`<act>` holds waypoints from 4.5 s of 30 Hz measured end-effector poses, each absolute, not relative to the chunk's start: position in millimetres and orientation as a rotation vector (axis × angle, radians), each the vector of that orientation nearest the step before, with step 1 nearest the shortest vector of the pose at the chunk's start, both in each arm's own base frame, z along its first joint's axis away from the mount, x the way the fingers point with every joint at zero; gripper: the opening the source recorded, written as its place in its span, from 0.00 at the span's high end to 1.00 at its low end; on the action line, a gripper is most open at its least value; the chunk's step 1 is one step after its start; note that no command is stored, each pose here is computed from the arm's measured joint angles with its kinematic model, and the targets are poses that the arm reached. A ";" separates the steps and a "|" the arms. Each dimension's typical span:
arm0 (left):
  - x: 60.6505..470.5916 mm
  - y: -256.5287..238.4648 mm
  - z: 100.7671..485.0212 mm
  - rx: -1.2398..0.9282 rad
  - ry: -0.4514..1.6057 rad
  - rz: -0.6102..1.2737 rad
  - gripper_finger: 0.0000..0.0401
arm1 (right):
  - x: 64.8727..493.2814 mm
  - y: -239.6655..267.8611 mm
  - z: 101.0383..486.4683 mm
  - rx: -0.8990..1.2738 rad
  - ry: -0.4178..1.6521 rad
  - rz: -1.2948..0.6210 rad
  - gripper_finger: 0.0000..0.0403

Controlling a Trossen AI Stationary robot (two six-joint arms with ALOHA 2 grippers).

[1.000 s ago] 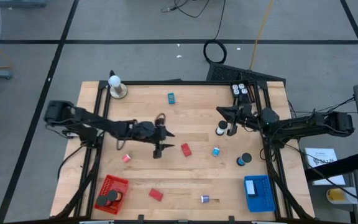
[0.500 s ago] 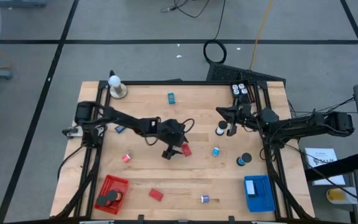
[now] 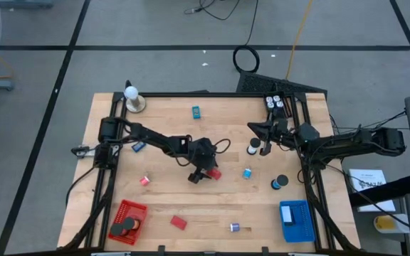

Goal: Pick & Place Office items
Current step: Put the red digital clock into the blue bin

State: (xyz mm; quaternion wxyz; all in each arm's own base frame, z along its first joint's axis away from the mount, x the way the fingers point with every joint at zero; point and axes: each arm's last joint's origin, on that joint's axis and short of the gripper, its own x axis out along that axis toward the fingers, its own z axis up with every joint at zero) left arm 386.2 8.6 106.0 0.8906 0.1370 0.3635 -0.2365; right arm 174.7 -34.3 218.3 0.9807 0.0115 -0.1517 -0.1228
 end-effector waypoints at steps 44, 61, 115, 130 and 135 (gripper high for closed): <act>376.1 -73.2 127.3 0.239 0.643 -0.450 0.36 | 260.6 62.8 238.4 0.197 0.674 -0.325 0.92; 237.5 -61.0 114.9 0.074 0.197 -0.186 0.93 | 314.3 97.6 189.9 0.431 1.012 -0.303 0.69; 219.2 -51.4 107.5 0.035 0.197 -0.060 0.91 | 342.0 148.9 223.8 0.288 1.044 -0.325 0.65; 219.0 -51.5 107.1 0.029 0.200 -0.060 0.91 | 371.4 135.7 164.2 0.366 1.168 -0.363 0.34; 219.1 -51.5 107.2 0.028 0.200 -0.060 0.91 | 372.3 137.7 152.3 0.367 1.213 -0.350 0.34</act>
